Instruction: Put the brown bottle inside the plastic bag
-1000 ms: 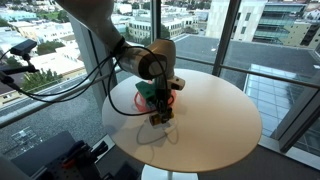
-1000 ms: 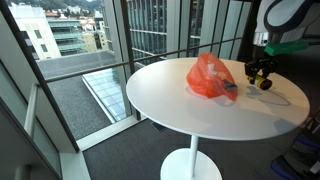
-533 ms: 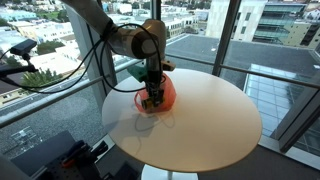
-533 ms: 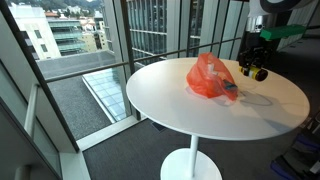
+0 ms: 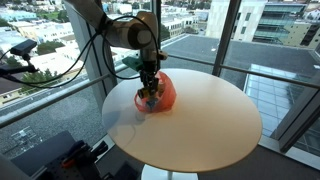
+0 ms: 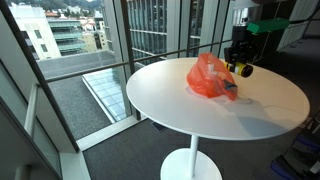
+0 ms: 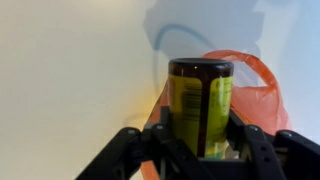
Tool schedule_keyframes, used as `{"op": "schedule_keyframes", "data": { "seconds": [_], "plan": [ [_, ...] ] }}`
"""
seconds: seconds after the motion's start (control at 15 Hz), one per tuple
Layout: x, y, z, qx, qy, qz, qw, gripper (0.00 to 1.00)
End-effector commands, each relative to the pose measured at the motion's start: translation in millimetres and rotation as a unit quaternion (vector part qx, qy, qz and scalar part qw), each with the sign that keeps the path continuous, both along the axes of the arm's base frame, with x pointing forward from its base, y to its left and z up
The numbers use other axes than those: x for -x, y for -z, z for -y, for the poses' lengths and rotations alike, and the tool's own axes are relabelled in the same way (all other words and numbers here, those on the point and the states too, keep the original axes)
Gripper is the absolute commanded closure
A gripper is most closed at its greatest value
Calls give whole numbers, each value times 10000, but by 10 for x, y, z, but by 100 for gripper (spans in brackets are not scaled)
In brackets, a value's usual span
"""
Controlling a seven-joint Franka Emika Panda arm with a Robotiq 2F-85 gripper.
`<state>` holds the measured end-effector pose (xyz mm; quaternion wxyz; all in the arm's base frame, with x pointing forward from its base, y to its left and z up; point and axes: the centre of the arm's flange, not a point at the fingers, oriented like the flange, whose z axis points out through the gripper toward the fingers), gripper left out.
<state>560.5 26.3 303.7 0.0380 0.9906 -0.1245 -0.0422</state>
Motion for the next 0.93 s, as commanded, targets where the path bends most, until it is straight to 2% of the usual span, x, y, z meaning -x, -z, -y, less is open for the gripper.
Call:
{"op": "schedule_keyframes", "data": {
  "seconds": [0.0, 0.53, 0.87],
  "plan": [
    [-193, 74, -75, -15, -139, -85, 9999, 71],
    [-447, 423, -37, 52, -70, -272, 9996, 71],
    [-635, 539, -3, 128, 55, -207, 9997, 71]
  ]
}}
